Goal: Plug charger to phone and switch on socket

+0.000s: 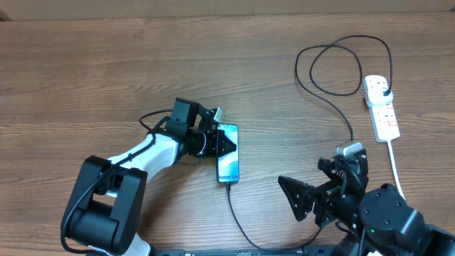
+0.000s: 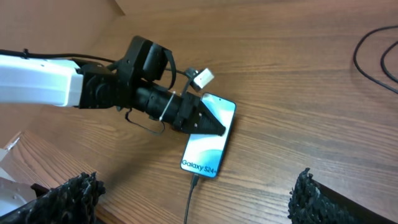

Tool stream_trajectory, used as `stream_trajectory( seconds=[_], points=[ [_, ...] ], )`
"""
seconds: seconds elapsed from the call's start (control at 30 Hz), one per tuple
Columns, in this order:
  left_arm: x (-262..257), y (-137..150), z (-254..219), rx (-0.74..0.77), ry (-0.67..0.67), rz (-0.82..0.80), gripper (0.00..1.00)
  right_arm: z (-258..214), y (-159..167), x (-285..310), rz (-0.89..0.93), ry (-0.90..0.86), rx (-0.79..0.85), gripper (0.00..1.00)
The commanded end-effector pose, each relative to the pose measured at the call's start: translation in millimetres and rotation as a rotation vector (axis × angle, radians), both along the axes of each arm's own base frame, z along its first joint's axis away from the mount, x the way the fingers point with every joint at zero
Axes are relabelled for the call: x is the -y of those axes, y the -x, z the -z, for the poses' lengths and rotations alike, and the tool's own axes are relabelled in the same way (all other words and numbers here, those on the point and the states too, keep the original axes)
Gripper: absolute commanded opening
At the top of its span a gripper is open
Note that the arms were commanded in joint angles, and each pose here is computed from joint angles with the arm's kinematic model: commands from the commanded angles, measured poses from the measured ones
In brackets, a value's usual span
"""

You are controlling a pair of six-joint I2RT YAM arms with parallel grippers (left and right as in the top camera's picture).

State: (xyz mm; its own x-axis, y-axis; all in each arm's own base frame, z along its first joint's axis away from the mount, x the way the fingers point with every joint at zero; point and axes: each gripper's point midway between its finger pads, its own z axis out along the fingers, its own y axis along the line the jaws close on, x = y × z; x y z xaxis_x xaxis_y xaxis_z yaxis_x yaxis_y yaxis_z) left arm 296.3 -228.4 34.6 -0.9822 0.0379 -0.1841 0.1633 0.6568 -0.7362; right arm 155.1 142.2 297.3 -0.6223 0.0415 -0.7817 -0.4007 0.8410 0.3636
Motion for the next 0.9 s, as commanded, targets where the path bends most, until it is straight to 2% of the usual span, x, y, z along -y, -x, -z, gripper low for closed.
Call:
stream_trajectory(
  seconds=[0.0,0.17,0.27,0.37,0.47,0.73,0.87],
  points=[
    [-5.3,-10.1,-0.6,0.061,-0.050,-0.007,0.07,-3.8,-1.4,2.6,0.025,-0.018,-0.001,1.00],
    [-7.6,-27.1,-6.6,0.050,-0.024,-0.106,0.06,-3.8,-1.5,2.6,0.025,-0.018,-0.001,1.00],
    [-1.5,-40.6,-24.5,0.025,0.084,-0.170,0.06,-3.6,-1.6,2.6,0.026,-0.018,-0.001,1.00],
    [5.2,-50.5,-44.8,0.061,0.183,-0.162,0.08,-3.4,-1.5,2.7,0.025,-0.017,-0.002,1.00],
    [1.1,-51.6,-41.1,0.064,0.163,-0.170,0.10,-3.5,-1.6,2.6,0.026,-0.018,-0.001,1.00],
    [-6.1,-31.3,-21.7,0.014,0.085,-0.119,0.12,-3.5,-1.7,2.5,0.026,-0.018,-0.001,1.00],
    [-5.8,-30.1,-21.7,0.040,0.082,-0.092,0.14,-3.2,-2.6,1.5,0.026,-0.020,0.001,1.00]
  ],
)
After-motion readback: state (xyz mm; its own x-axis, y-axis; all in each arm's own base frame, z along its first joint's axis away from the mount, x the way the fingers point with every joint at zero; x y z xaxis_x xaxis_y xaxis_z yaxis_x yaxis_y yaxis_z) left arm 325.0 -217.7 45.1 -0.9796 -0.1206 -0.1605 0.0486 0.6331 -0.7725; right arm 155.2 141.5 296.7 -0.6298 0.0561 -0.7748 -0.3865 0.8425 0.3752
